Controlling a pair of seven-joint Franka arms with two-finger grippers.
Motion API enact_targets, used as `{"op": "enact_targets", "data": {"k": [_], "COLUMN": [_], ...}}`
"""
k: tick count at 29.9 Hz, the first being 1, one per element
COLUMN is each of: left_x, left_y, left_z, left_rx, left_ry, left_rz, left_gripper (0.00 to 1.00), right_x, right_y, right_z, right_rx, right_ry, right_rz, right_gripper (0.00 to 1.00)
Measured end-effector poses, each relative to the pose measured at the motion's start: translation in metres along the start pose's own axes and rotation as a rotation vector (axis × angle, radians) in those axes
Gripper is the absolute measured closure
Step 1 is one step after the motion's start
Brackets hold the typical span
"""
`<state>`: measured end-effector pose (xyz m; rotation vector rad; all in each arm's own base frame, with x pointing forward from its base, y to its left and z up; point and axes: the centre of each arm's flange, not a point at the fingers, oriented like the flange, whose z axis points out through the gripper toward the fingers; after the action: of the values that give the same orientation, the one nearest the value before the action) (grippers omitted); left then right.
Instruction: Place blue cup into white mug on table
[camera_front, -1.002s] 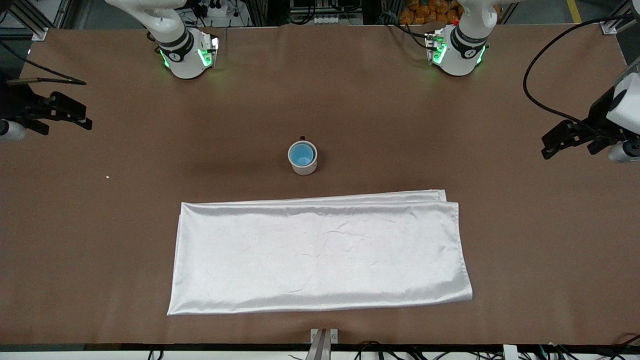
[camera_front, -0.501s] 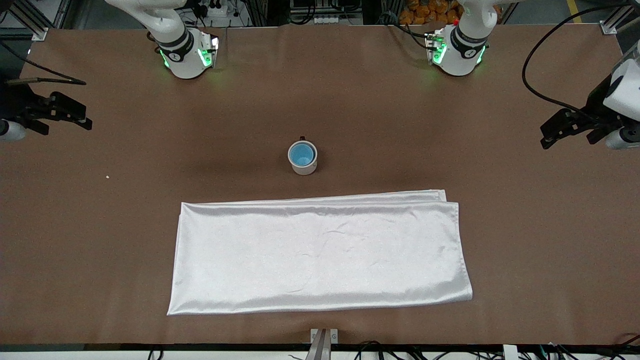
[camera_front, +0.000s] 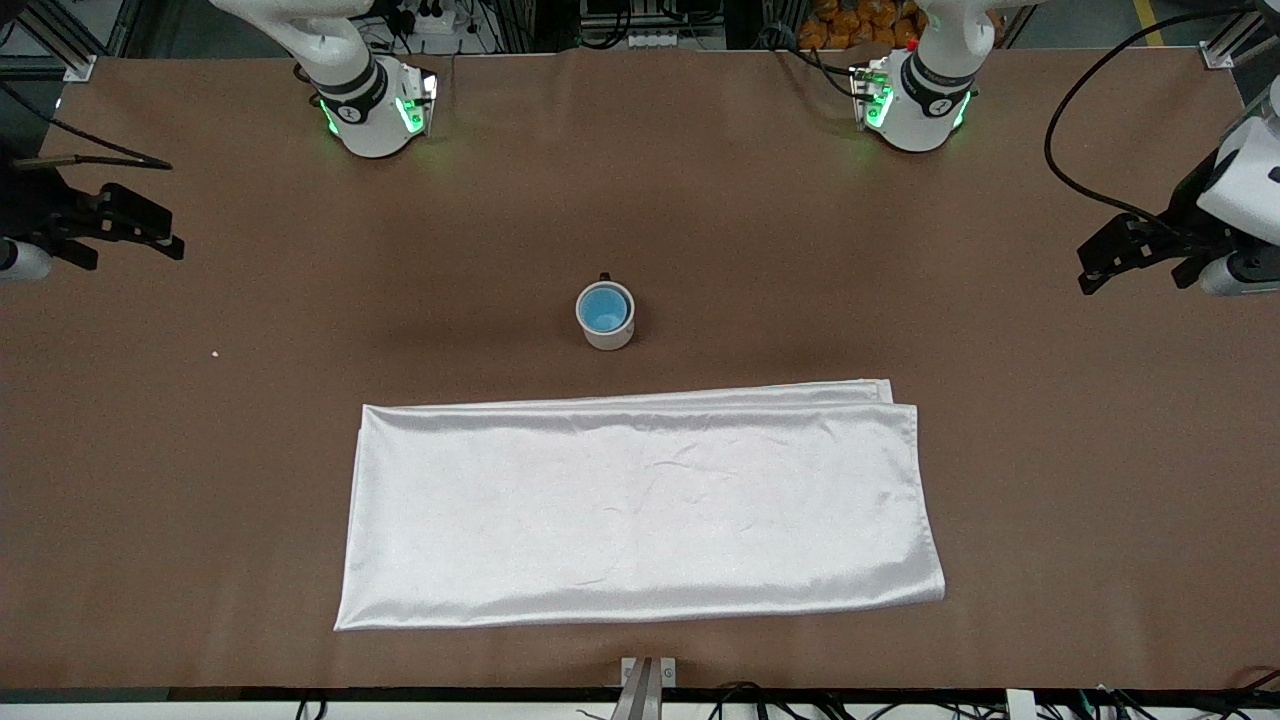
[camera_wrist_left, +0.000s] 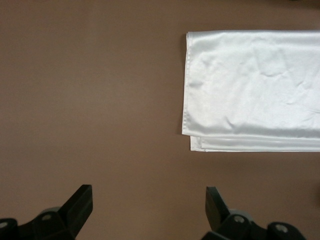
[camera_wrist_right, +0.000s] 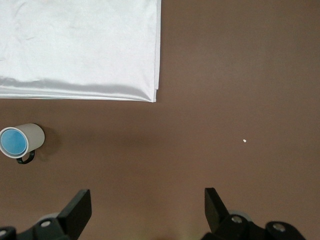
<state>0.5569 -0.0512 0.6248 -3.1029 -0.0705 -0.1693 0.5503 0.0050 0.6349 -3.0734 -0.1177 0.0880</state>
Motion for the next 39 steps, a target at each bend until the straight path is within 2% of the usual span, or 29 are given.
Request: {"op": "enact_targets", "data": {"k": [23, 32, 39], "left_x": [-0.0040, -0.0061, -0.0062], "left_y": [0.0010, 0.0059, 0.0063], "left_z": [0.0052, 0.0060, 0.0061], "left_rx": [0.004, -0.030, -0.036], "left_ry": [-0.036, -0.053, -0.054], "left_rz": [0.032, 0.031, 0.030], "left_gripper": [0.00, 0.00, 0.00], "right_x": [0.0000, -0.0003, -0.0004], "right_y": [0.0002, 0.0048, 0.0053], "right_z": [-0.0002, -0.0008, -0.0012], "right_rx": [-0.001, -0.040, -0.045], "right_ry": [0.000, -0.001, 0.000], "right_rz": [0.000, 0.004, 0.005], "right_gripper": [0.00, 0.00, 0.00]}}
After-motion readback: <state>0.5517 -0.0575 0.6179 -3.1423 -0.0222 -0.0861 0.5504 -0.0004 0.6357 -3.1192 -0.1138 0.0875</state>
